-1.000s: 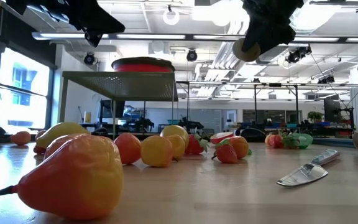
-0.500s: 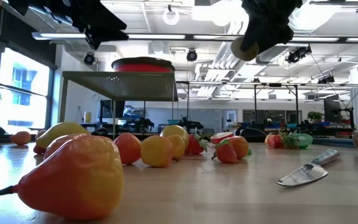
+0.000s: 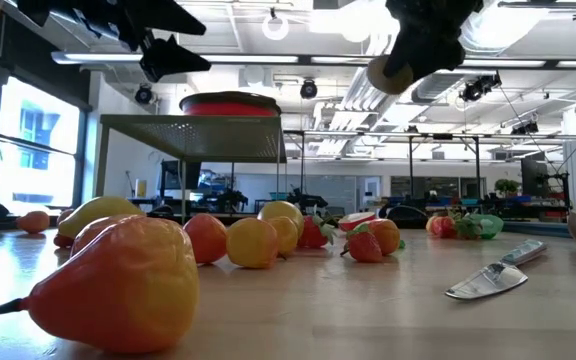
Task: Pick & Place Fruit
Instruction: Put the kiwi into the red strainer on the shelf
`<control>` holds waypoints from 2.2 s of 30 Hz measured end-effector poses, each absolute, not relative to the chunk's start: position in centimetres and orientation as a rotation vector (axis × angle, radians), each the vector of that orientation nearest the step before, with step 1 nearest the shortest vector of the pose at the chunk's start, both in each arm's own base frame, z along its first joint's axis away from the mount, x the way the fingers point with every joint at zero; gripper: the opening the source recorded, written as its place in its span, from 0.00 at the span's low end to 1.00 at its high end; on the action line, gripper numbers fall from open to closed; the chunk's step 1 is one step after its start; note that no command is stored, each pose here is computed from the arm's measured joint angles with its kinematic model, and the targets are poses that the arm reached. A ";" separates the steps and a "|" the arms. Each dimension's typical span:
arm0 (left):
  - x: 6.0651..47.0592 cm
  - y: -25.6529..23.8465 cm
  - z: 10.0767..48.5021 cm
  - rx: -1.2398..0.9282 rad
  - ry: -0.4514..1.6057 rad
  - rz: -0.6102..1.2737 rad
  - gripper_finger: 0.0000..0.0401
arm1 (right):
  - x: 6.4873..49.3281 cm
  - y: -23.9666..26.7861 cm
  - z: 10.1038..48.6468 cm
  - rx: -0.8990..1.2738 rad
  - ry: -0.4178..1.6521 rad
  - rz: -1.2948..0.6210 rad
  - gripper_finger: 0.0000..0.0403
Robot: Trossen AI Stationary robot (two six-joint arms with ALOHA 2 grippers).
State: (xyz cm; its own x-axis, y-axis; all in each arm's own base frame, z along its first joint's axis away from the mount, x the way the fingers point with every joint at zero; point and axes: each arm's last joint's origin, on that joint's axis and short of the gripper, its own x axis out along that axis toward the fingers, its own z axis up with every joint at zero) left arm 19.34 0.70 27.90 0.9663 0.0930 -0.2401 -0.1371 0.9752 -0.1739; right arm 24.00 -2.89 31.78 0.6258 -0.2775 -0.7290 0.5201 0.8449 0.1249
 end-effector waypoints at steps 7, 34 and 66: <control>19.5 0.9 28.7 -0.304 0.135 0.179 0.82 | 25.1 -2.6 32.8 0.298 0.653 -0.288 0.54; 22.3 1.0 28.8 -0.291 -0.006 0.167 0.82 | 32.8 -0.4 32.1 0.169 0.283 -0.113 0.54; 24.9 1.0 27.5 -0.231 -0.052 0.138 0.82 | 36.6 0.2 28.7 0.256 0.243 -0.095 0.54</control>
